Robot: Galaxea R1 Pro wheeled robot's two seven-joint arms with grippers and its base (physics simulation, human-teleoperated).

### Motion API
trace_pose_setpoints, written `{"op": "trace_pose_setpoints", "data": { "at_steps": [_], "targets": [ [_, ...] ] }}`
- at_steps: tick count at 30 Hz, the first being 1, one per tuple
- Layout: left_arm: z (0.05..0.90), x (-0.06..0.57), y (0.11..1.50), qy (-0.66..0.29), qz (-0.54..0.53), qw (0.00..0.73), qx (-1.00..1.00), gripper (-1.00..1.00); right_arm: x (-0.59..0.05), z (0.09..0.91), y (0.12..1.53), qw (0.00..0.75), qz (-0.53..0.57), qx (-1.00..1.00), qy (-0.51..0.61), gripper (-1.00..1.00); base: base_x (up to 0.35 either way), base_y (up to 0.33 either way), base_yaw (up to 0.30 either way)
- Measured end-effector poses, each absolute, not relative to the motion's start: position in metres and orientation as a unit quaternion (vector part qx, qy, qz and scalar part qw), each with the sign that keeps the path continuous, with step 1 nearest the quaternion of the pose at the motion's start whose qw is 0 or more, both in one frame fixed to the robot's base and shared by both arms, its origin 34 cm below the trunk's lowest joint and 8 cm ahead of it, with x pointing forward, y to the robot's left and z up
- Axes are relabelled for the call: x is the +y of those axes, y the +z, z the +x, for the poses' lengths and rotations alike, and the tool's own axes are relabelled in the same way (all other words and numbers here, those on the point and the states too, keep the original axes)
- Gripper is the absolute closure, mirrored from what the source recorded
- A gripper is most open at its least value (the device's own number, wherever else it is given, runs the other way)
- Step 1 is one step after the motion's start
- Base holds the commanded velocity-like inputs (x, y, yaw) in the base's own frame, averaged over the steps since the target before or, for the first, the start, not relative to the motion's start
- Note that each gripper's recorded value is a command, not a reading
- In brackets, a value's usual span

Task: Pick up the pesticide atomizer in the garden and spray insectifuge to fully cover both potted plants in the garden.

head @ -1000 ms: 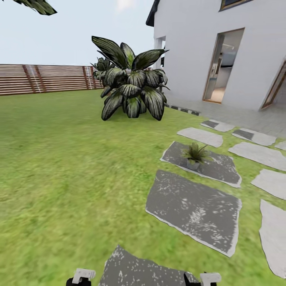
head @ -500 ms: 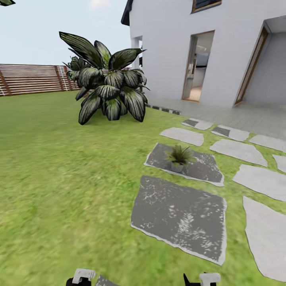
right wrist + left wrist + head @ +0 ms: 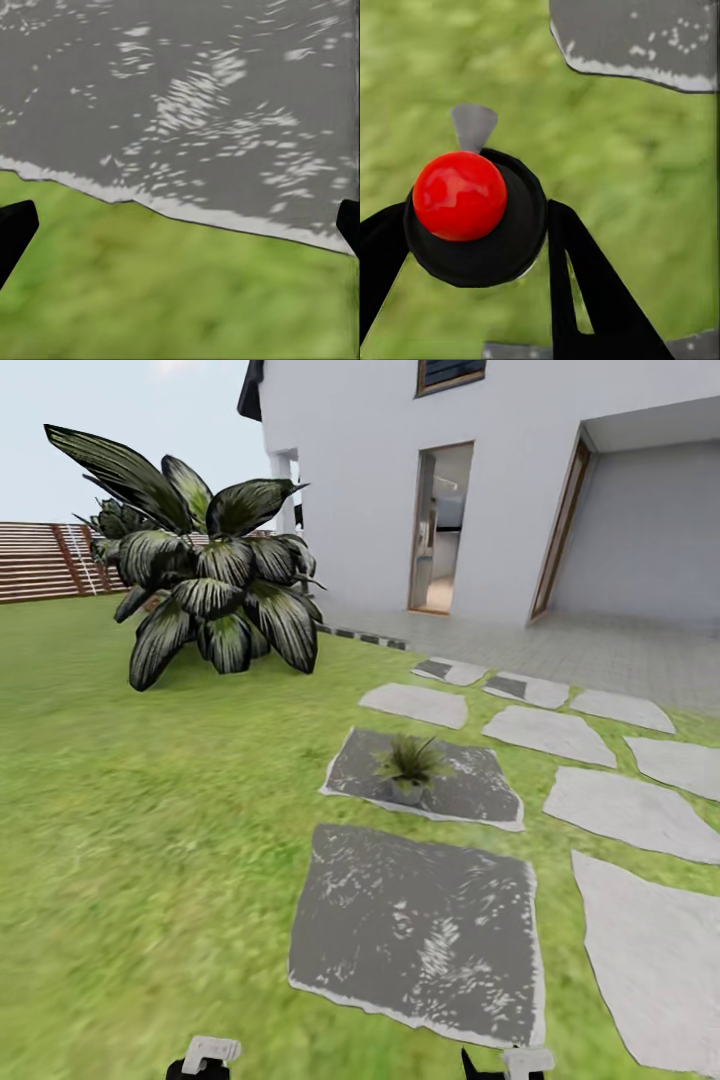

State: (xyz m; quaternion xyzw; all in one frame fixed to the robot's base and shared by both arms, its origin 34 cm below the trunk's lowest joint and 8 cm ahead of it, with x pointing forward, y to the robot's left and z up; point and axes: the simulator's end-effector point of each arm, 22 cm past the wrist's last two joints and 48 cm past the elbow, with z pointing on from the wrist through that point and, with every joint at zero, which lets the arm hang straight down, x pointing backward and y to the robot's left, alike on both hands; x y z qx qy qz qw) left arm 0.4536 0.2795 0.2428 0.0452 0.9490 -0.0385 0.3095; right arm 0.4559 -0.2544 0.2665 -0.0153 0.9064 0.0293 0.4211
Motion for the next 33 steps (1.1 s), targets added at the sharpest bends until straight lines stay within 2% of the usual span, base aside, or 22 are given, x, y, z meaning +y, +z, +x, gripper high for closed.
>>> {"op": "trace_pose_setpoints", "data": {
  "at_steps": [21, 33],
  "targets": [
    [0.4533, 0.2795, 0.2427, -0.039, 0.045, 0.309, 0.949, 1.00, -0.2539, 0.4559, 0.2666, 0.421, -0.016, 0.906, 0.030, -1.00, 0.337, -0.029, -0.294],
    [0.4535, 0.2795, 0.2429, -0.038, 0.045, 0.310, 0.949, 1.00, -0.2546, 0.4542, 0.2656, 0.419, -0.018, 0.907, 0.029, -1.00, 0.293, -0.144, -0.030]
  ]
}}
